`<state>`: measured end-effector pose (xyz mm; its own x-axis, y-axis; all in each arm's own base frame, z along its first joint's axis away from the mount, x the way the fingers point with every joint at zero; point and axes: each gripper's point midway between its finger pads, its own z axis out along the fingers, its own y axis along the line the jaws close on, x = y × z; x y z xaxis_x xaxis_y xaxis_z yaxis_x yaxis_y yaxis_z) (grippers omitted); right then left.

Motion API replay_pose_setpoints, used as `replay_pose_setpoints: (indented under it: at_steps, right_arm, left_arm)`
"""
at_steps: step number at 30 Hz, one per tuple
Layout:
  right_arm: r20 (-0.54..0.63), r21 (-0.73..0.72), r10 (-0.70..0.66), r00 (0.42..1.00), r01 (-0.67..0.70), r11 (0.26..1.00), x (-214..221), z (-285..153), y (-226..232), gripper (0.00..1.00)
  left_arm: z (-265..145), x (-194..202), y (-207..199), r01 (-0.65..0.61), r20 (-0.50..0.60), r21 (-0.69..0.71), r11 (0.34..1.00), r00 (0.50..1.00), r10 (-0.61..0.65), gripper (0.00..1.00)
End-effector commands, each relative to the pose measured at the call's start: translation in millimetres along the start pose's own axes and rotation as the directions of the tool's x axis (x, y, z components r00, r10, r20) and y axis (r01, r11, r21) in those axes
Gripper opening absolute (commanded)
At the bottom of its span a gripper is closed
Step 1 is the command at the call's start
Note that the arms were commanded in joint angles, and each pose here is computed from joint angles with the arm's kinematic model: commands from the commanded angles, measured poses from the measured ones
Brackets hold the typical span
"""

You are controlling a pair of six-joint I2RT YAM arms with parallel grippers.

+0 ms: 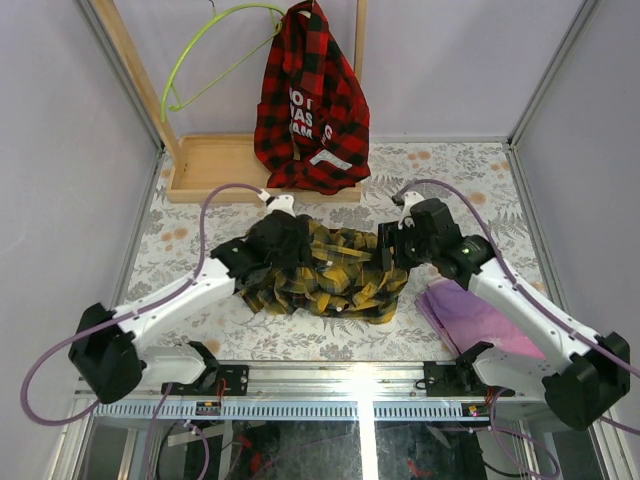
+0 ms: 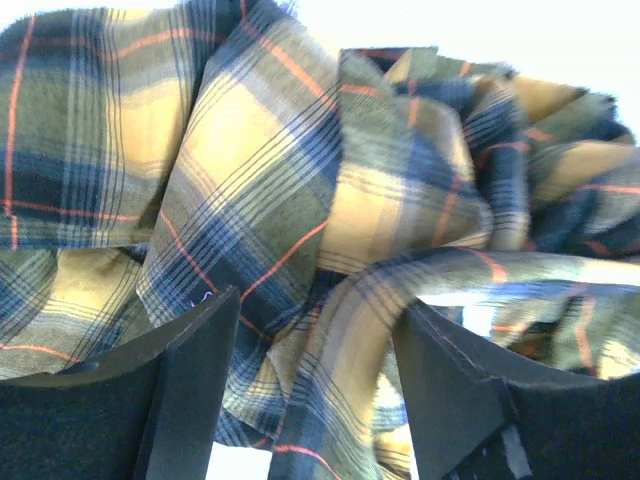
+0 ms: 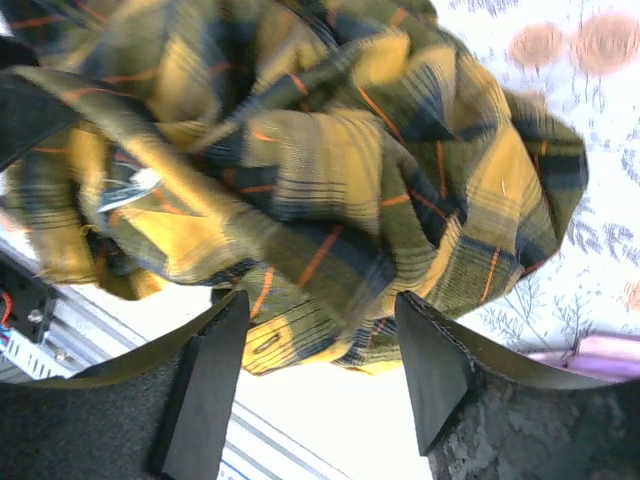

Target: Place the shirt on the hanger

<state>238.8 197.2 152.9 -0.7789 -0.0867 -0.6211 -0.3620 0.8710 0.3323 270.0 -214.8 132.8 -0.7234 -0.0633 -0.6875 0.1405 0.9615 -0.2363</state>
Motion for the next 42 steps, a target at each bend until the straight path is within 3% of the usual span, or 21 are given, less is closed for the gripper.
replay_pose_setpoints:
  at_steps: [1,7,16,19,22,25,27,30,33,37,42]
  right_arm:
    - [0.133,-0.143,-0.124,0.983,0.142,0.979,-35,-42,34,0.7]
    - [0.105,-0.158,-0.167,0.98,0.182,0.97,-21,-49,33,0.72]
    - [0.064,-0.13,-0.098,0.993,0.105,0.986,-4,-11,19,0.6]
    - [0.043,-0.122,-0.081,0.996,0.086,0.989,1,4,15,0.52]
    - [0.063,-0.075,-0.061,0.996,0.066,0.995,-5,15,7,0.44]
    - [0.145,0.015,-0.021,0.989,0.019,1.0,-25,23,-7,0.38]
    - [0.178,0.078,-0.007,0.984,-0.007,0.997,-37,29,-16,0.38]
    - [0.13,0.135,-0.017,0.991,-0.001,0.991,-41,40,-24,0.39]
    - [0.109,0.082,-0.03,0.994,0.021,0.996,-47,34,-10,0.42]
    - [0.212,-0.143,-0.121,0.97,0.154,0.978,-54,3,31,0.63]
    - [0.197,-0.174,-0.218,0.956,0.253,0.952,-34,-28,35,0.69]
  left_arm:
    - [-38,-43,-16,0.012,0.109,0.087,0.996,0.994,-0.022,0.62]
    - [-45,-24,-9,0.027,0.053,0.089,0.996,0.998,-0.032,0.63]
    - [-15,24,-18,0.043,-0.061,0.177,0.983,0.998,-0.032,0.62]
    - [-2,37,-9,0.04,-0.081,0.137,0.99,0.996,-0.029,0.54]
    - [11,38,1,0.043,-0.077,0.078,0.996,0.996,-0.037,0.39]
    - [24,25,8,0.075,-0.055,0.043,0.996,0.996,-0.072,0.38]
    - [30,9,10,0.113,-0.033,0.058,0.992,0.993,-0.112,0.43]
    - [34,-19,16,0.175,-0.005,0.089,0.981,0.984,-0.175,0.52]
    - [23,-43,13,0.161,0.017,0.111,0.981,0.986,-0.164,0.57]
    - [-25,-81,15,0.084,0.145,0.118,0.989,0.984,-0.101,0.67]
    - [-109,-147,23,0.006,0.371,0.077,0.997,0.928,-0.034,0.81]
